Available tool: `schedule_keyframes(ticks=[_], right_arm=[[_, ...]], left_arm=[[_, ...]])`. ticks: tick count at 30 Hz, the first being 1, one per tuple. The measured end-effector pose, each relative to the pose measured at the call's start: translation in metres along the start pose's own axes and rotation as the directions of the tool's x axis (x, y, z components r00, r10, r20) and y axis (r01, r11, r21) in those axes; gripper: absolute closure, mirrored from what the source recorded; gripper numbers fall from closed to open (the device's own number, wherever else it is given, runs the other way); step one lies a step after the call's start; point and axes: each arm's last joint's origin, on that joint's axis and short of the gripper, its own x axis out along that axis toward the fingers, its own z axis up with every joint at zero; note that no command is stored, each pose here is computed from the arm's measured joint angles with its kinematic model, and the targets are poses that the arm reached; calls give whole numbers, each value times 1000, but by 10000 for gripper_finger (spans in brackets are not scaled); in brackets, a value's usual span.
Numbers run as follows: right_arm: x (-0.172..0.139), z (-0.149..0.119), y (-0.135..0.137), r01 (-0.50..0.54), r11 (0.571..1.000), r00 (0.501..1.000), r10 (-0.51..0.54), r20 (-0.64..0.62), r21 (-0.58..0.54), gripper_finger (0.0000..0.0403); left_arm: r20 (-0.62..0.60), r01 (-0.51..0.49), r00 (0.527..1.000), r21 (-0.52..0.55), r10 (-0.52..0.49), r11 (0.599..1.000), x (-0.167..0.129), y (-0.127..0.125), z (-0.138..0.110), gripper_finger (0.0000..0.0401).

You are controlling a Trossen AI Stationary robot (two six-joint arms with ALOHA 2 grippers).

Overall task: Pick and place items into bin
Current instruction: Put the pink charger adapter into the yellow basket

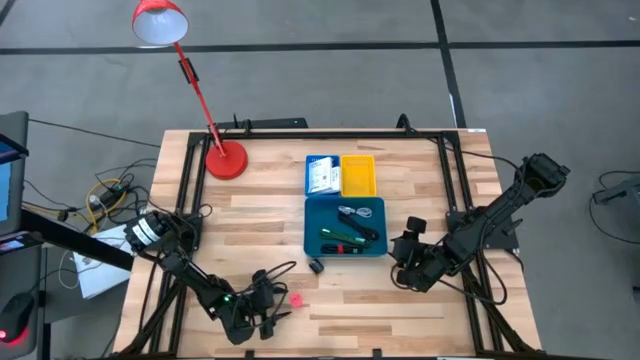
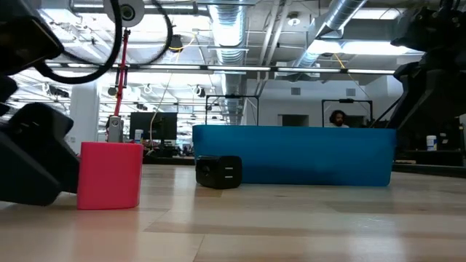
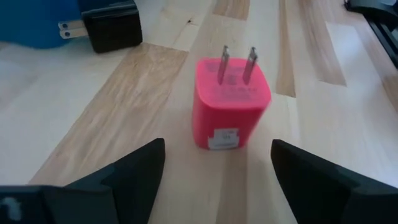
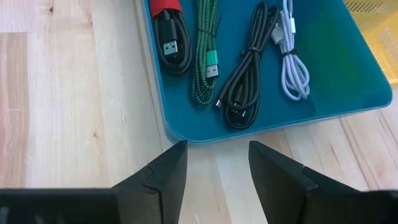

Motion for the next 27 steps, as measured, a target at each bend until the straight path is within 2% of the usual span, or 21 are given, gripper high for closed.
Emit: schedule_keyframes(ticks=[27], right_arm=[[0, 0, 0, 1, 1000, 1000, -1, 0, 0, 238]], left_arm=[[7, 18, 1000, 42, -18, 999, 18, 9, 17, 110]])
